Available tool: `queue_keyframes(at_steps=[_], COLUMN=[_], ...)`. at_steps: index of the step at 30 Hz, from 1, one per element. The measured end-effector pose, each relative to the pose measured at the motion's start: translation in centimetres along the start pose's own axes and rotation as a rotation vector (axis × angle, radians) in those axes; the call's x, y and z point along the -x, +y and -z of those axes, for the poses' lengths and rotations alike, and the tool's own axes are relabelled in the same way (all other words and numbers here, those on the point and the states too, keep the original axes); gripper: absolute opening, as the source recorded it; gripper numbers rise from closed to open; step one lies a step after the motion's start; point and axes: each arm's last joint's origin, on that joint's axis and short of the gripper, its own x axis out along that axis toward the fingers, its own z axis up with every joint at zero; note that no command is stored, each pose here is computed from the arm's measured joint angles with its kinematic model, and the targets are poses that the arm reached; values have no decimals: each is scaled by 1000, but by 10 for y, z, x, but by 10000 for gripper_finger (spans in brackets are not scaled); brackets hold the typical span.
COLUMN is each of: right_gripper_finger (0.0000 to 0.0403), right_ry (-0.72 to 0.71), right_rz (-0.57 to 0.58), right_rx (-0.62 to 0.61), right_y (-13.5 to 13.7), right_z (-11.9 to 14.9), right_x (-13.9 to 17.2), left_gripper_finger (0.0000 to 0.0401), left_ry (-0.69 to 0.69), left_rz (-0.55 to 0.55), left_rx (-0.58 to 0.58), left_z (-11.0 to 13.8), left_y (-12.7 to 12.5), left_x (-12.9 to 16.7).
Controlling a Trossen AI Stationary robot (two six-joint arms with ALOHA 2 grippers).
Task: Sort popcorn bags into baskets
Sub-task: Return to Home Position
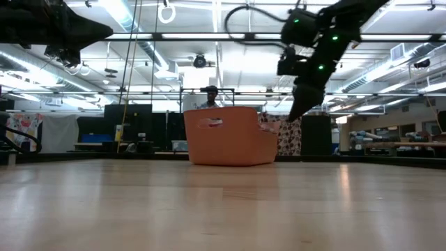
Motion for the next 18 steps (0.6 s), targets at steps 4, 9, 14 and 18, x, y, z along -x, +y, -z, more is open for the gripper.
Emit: queue_keyframes(at_steps=[4, 9, 14, 18], right_gripper_finger=[93, 90, 90, 90], right_ry=[-136, -305, -500, -683], right_rz=[-83, -182, -269, -307], right_rx=[-112, -247, -348, -404], right_y=[3, 4, 10, 14], right_z=[17, 36, 51, 62], right_x=[13, 30, 46, 56], left_gripper_finger=[16, 16, 16, 16], left_ry=[-1, 15, 42, 78], left_rz=[18, 22, 23, 25], left_rx=[9, -35, -54, -81], left_z=[0, 2, 5, 9], left_y=[-1, -1, -1, -1], left_x=[0, 0, 0, 0])
